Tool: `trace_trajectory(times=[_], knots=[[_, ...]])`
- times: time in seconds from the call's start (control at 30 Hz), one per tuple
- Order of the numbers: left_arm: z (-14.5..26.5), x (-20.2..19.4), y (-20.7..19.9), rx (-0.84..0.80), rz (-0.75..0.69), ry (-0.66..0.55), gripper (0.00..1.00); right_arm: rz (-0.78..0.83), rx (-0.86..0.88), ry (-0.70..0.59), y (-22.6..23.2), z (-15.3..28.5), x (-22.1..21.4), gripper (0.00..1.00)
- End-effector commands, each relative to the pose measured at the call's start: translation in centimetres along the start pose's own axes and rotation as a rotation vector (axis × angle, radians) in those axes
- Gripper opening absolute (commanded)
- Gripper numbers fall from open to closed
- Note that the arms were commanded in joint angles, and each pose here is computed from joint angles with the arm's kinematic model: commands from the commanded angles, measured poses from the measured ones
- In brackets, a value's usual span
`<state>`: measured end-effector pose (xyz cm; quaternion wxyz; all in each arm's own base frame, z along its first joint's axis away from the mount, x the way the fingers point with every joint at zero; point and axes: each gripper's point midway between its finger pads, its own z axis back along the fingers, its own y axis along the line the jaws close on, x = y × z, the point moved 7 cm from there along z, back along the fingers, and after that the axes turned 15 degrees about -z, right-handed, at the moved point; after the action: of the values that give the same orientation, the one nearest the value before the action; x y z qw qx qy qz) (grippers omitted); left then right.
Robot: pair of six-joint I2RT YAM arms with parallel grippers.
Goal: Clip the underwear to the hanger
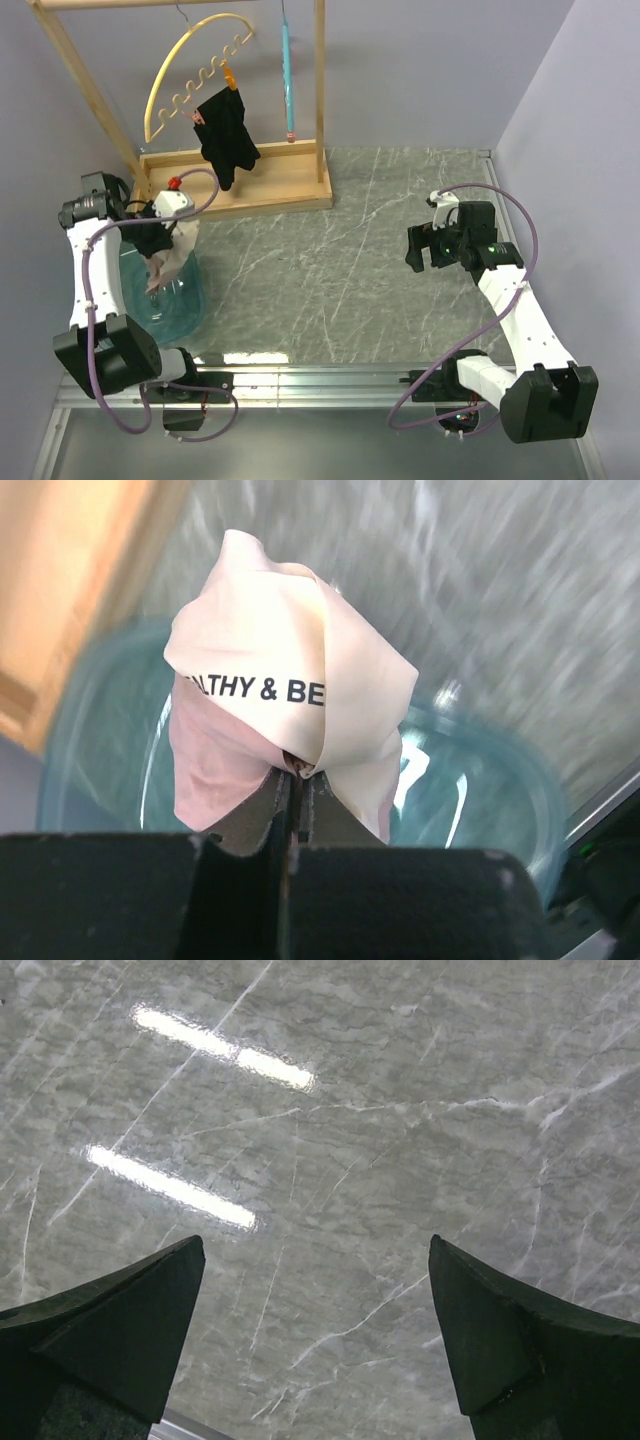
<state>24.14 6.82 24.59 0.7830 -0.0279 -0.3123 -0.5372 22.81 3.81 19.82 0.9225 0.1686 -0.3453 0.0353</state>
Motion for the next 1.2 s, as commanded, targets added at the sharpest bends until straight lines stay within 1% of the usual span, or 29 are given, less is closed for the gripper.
trace_trajectory(times=[0.0,0.03,0.13,0.17,0.2,0.23,0.27,0.3,0.33,0.37,0.4,0.47,0.5,0.53,0.57,0.63,0.67,0.73,0.77,0.83,0.87,0.9,0.97,1.0,1.03,1.07,1.1,1.13,1.17], knots=[[1.7,5.0,-1.0,-0.033,0.072,-0.188,0.00,0.019,0.041,-0.068,1.1,1.5,1.9,1.00],[1.7,6.8,-1.3,-0.049,0.051,-0.220,0.00,0.018,0.045,-0.067,1.1,1.5,2.1,1.00],[0.6,9.9,-2.0,-0.031,0.103,-0.258,0.00,0.011,0.055,-0.058,1.3,1.6,2.3,1.00],[0.2,12.1,-2.2,-0.004,0.121,-0.305,0.00,0.011,0.057,-0.051,1.3,1.6,2.2,1.00],[-0.3,12.8,-2.3,0.020,0.128,-0.301,0.00,0.010,0.061,-0.044,1.4,1.8,2.3,1.00],[-1.5,14.1,-3.5,-0.017,0.117,-0.309,0.00,0.013,0.071,-0.037,1.5,1.9,2.2,1.00],[-2.1,14.9,-4.1,-0.030,0.157,-0.312,0.00,0.009,0.072,-0.025,1.5,1.9,2.1,1.00],[-2.8,15.7,-3.6,0.030,0.152,-0.309,0.00,0.008,0.077,-0.007,1.6,2.0,1.9,1.00],[-4.0,16.0,-4.2,0.026,0.167,-0.293,0.00,0.006,0.079,0.001,1.5,2.1,2.0,1.00],[-5.3,17.4,-5.5,-0.008,0.185,-0.294,0.00,-0.001,0.085,0.028,1.4,2.0,1.7,1.00],[-6.2,18.0,-5.5,0.034,0.193,-0.278,0.00,-0.005,0.090,0.038,1.4,2.1,1.8,1.00],[-9.1,19.4,-7.6,0.006,0.253,-0.219,0.00,-0.020,0.102,0.072,1.0,2.1,1.6,0.99],[-10.1,19.9,-8.1,0.028,0.281,-0.190,0.00,-0.034,0.105,0.102,0.9,2.1,1.2,0.98],[-11.1,20.4,-7.8,0.110,0.305,-0.160,0.00,-0.033,0.115,0.112,1.0,2.2,1.2,0.98],[-13.1,21.3,-9.6,0.084,0.355,-0.119,0.00,-0.053,0.109,0.125,0.4,2.1,1.2,0.98],[-14.8,22.5,-10.1,0.148,0.393,-0.086,0.00,-0.081,0.114,0.139,0.0,2.4,1.2,0.97],[-16.8,22.9,-11.6,0.123,0.431,-0.044,0.00,-0.101,0.114,0.155,-0.2,2.3,1.1,0.97],[-18.4,24.0,-12.3,0.128,0.470,-0.021,0.00,-0.138,0.117,0.152,-0.8,2.6,1.5,0.95],[-20.4,24.2,-13.2,0.141,0.503,0.025,0.04,-0.153,0.122,0.169,-0.9,2.4,1.6,0.94],[-21.6,25.9,-13.3,0.133,0.551,0.022,0.11,-0.188,0.138,0.185,-1.1,2.6,1.7,0.90],[-23.4,26.1,-14.4,0.074,0.598,0.052,0.27,-0.206,0.146,0.200,-1.3,2.4,1.7,0.90],[-24.1,26.7,-14.7,0.046,0.621,0.047,0.37,-0.219,0.152,0.206,-1.3,2.4,1.8,0.89],[-24.8,28.4,-15.2,-0.021,0.650,0.010,0.62,-0.247,0.156,0.212,-1.5,2.0,1.9,0.89],[-24.7,29.5,-15.2,-0.052,0.650,-0.046,0.70,-0.256,0.158,0.219,-1.5,1.8,1.8,0.88],[-24.4,30.0,-15.1,-0.058,0.655,-0.073,0.73,-0.271,0.163,0.224,-1.5,1.6,1.8,0.88],[-23.1,30.8,-14.3,-0.046,0.635,-0.138,0.79,-0.282,0.168,0.232,-1.5,1.4,1.7,0.88],[-22.3,31.4,-13.4,-0.016,0.625,-0.200,0.80,-0.292,0.178,0.238,-1.5,1.2,1.6,0.87],[-22.0,30.6,-12.4,0.006,0.623,-0.213,0.83,-0.306,0.186,0.243,-1.4,1.1,1.5,0.87],[-20.3,30.6,-11.3,0.023,0.578,-0.262,0.85,-0.318,0.210,0.255,-1.3,0.7,1.4,0.86]])
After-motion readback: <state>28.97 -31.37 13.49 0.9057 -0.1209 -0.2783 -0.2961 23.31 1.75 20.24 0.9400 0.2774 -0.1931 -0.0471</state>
